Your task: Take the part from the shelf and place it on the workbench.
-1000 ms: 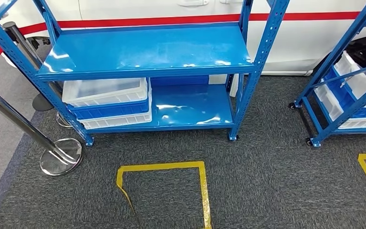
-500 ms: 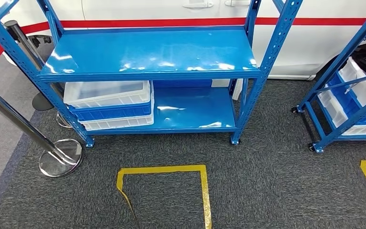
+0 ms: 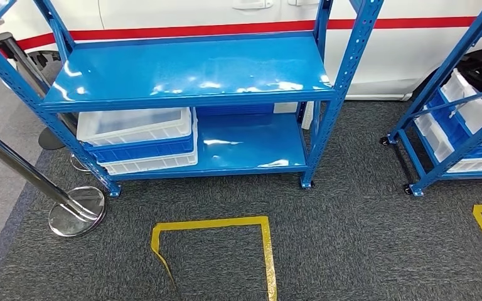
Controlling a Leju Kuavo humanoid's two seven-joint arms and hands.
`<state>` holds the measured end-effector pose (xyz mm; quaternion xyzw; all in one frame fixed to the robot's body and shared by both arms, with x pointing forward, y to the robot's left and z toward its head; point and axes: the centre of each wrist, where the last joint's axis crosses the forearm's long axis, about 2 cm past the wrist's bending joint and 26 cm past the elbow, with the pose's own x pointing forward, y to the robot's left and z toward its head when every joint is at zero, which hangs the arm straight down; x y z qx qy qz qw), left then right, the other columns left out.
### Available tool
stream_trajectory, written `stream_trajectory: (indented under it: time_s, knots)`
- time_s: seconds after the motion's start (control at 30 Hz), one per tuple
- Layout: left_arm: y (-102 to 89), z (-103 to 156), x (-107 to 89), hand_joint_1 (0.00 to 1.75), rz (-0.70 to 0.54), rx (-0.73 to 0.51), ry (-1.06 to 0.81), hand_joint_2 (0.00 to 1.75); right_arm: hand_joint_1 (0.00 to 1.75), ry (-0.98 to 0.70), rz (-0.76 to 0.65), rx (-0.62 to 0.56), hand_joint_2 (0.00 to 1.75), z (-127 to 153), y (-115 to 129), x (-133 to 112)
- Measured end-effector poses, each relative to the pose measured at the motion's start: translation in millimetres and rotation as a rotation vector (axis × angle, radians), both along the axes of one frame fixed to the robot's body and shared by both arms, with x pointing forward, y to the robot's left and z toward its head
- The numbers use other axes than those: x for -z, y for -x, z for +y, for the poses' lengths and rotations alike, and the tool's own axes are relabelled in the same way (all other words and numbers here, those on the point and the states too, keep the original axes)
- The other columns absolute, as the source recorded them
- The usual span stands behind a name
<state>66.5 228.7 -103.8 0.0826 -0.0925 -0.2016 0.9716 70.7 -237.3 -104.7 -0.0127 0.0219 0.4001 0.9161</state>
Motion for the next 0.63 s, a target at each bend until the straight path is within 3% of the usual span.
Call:
stream_trajectory:
  time_s: [0.03,0.1,0.17,0.23,0.63]
  knots:
    - [0.3,-0.2,0.0,0.0,0.001,-0.001,0.0,0.0,0.0,0.006,0.0,0.004,1.75,-0.9,-0.2,0.1]
    - [1.3,0.1,0.2,0.0,0.002,-0.002,-0.002,0.0,0.0,0.022,0.002,0.013,0.87,-2.6,-0.5,0.2]
    - [2.0,0.7,0.4,0.0,0.0,-0.003,-0.004,0.87,0.0,0.028,0.011,0.02,0.0,-3.5,-0.4,0.3]
    - [1.7,0.8,0.3,0.0,-0.003,-0.001,-0.003,1.75,0.0,0.019,0.027,0.027,0.0,-3.7,-0.2,0.3]
    - [0.6,0.8,0.2,0.0,-0.007,-0.005,0.0,1.75,0.0,0.005,0.026,0.051,0.0,-3.9,-0.4,0.3]
